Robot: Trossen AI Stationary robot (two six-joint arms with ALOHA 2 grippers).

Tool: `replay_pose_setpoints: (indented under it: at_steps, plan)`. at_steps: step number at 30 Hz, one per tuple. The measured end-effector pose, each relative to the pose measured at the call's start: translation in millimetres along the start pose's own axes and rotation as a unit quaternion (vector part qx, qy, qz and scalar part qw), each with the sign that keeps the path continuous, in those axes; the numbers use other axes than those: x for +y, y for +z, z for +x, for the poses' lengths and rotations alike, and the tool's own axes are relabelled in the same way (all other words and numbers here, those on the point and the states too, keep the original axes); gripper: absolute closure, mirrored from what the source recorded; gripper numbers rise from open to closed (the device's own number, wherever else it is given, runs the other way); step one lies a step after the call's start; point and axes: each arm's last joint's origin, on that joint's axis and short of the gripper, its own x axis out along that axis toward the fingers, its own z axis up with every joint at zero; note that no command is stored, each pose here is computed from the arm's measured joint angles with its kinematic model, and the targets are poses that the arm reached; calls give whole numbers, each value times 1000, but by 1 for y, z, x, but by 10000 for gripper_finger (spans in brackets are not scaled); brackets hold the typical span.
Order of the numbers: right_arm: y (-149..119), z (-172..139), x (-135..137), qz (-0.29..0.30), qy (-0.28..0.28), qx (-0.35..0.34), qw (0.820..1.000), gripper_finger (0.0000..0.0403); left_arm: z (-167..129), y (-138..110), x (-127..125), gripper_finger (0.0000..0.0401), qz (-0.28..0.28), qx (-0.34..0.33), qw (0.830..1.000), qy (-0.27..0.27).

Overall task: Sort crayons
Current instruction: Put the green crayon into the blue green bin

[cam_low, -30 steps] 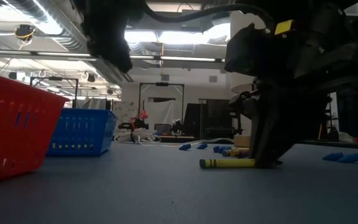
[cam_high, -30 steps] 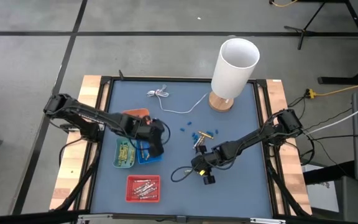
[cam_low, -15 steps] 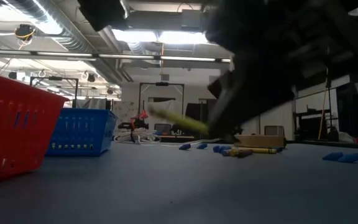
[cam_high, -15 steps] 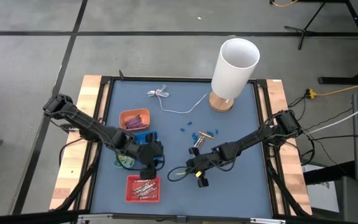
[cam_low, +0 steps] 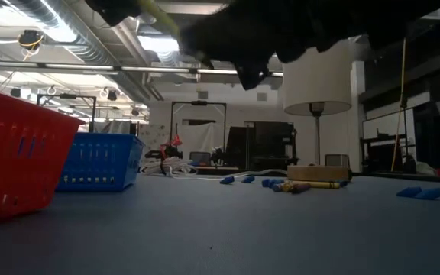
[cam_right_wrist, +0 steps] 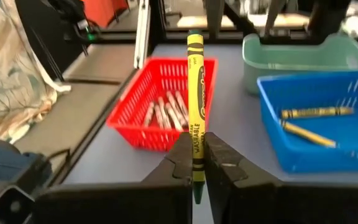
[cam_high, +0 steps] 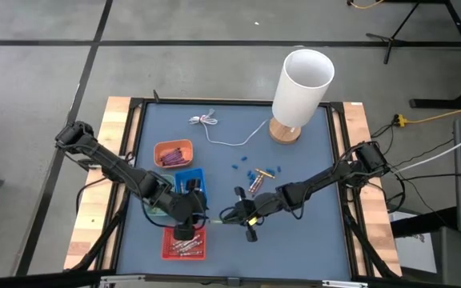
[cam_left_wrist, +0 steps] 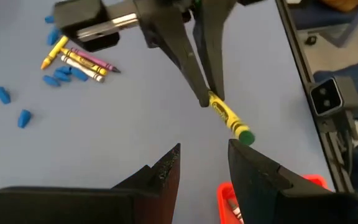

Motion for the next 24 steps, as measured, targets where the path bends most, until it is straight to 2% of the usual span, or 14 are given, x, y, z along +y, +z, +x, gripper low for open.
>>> replay_pose_setpoints:
  at_steps: [6,17,24]
  plan:
    - [9,-1,2,-23,11,-47,999,390,-2,-3,-8,283,43,1,999,-11]
    - [23,-3,3,-47,10,-115,992,387,-4,6,-13,283,30,-60,998,-1]
    - [28,-4,1,-55,-32,-142,988,387,-5,11,-15,283,45,-85,995,-9]
